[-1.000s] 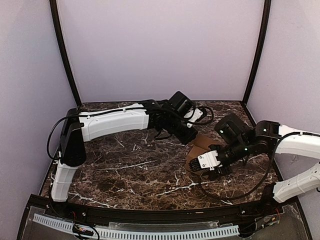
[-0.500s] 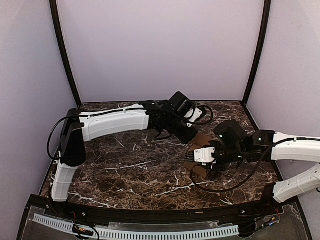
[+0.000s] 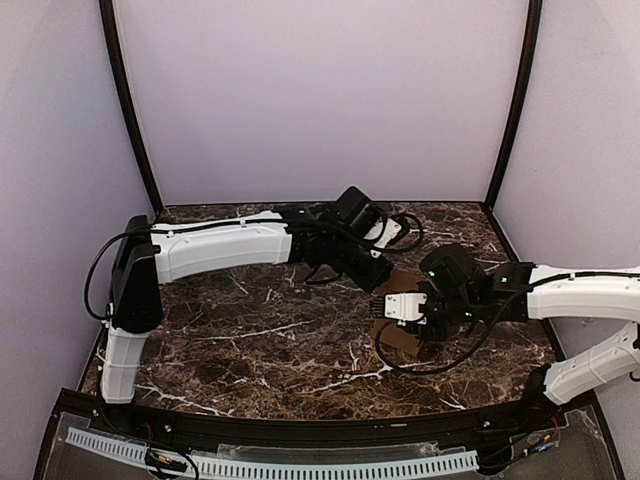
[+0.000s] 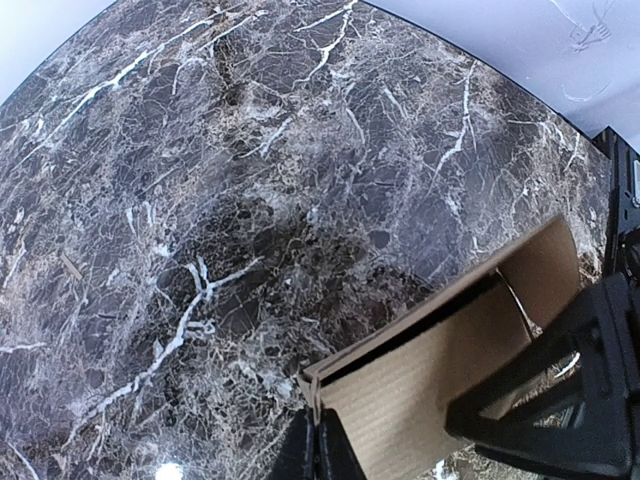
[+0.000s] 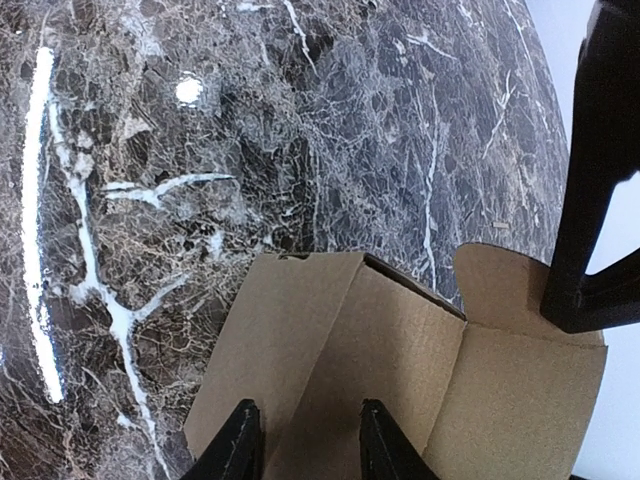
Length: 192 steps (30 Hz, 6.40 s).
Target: Fold the paper box
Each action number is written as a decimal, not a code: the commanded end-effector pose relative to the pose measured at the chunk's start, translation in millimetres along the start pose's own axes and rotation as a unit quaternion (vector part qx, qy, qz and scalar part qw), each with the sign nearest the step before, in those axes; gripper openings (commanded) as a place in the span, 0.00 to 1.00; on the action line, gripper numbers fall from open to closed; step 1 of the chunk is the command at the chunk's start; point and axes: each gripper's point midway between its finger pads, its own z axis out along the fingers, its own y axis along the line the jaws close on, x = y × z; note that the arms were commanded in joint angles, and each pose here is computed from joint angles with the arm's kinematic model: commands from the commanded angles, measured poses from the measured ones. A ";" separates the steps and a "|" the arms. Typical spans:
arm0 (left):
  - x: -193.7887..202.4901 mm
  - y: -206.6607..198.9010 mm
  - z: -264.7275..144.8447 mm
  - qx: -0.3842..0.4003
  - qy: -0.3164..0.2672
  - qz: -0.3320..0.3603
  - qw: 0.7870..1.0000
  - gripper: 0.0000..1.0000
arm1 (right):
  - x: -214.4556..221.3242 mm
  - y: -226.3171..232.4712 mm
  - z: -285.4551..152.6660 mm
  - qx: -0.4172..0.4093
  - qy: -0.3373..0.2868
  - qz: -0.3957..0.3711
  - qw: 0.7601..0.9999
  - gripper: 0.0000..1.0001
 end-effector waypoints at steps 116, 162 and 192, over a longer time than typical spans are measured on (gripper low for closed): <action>19.0 -7.4 -13.9 -0.040 -0.100 -0.058 0.992 0.01 | 63.5 -105.2 -71.5 -0.063 -0.183 0.283 0.939 0.73; 26.8 -30.6 11.6 -0.013 -0.045 -0.006 0.999 0.01 | 75.9 12.2 -28.7 -0.205 -0.178 0.188 0.944 0.87; 48.9 -21.5 16.1 -0.045 0.043 0.007 0.998 0.01 | 65.1 9.6 -36.1 -0.239 -0.189 0.212 0.928 0.85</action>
